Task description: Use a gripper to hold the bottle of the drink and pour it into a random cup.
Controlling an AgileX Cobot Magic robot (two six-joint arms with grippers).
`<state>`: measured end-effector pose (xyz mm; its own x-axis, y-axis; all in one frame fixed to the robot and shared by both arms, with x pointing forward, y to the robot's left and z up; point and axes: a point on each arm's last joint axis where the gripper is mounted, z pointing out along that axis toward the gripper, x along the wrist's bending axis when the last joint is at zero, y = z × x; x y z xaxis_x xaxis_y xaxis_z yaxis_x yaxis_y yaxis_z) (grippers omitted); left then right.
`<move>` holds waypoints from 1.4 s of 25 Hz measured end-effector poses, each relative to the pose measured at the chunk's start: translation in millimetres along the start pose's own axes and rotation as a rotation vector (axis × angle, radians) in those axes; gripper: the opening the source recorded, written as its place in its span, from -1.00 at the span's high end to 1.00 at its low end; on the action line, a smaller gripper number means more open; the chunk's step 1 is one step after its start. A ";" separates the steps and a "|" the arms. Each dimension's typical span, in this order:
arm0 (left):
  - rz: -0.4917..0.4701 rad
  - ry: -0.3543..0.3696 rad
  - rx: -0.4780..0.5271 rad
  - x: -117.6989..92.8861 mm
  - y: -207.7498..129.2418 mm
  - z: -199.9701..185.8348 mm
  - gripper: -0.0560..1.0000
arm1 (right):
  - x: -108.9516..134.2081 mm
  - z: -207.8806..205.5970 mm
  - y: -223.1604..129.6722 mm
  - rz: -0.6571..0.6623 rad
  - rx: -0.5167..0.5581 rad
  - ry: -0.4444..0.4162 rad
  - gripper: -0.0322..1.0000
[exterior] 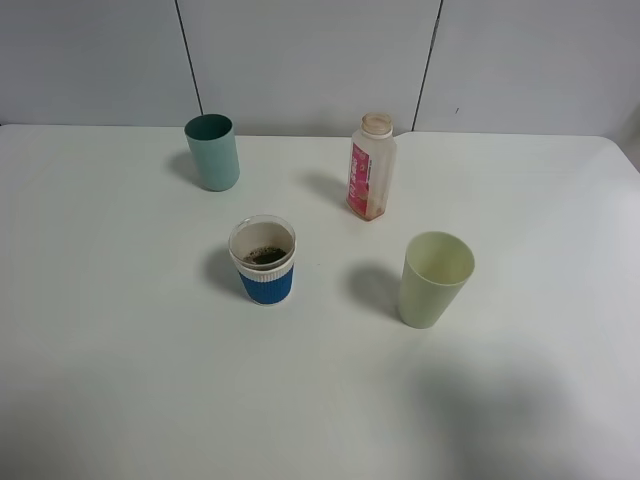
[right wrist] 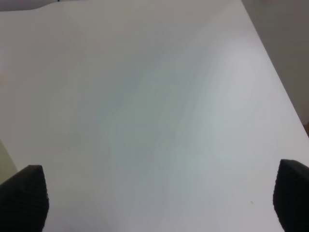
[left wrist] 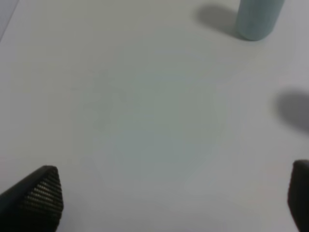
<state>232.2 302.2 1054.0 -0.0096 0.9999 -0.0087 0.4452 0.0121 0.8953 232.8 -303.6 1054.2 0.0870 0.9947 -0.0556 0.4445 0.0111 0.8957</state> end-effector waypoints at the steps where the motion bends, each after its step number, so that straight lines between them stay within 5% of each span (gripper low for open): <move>1: 0.000 0.000 0.000 0.0 0.0 0.0 -0.86 | 0.0 0.0 0.0 0.000 0.000 0.000 -0.84; 35: 0.000 0.000 0.000 0.0 0.0 0.0 -0.86 | 0.0 0.0 0.0 0.000 0.000 0.000 -0.84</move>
<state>232.2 302.2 1054.0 -0.0096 0.9999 -0.0087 0.4452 0.0121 0.8953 232.8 -303.6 1054.2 0.0870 0.9947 -0.0556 0.4445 0.0111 0.8957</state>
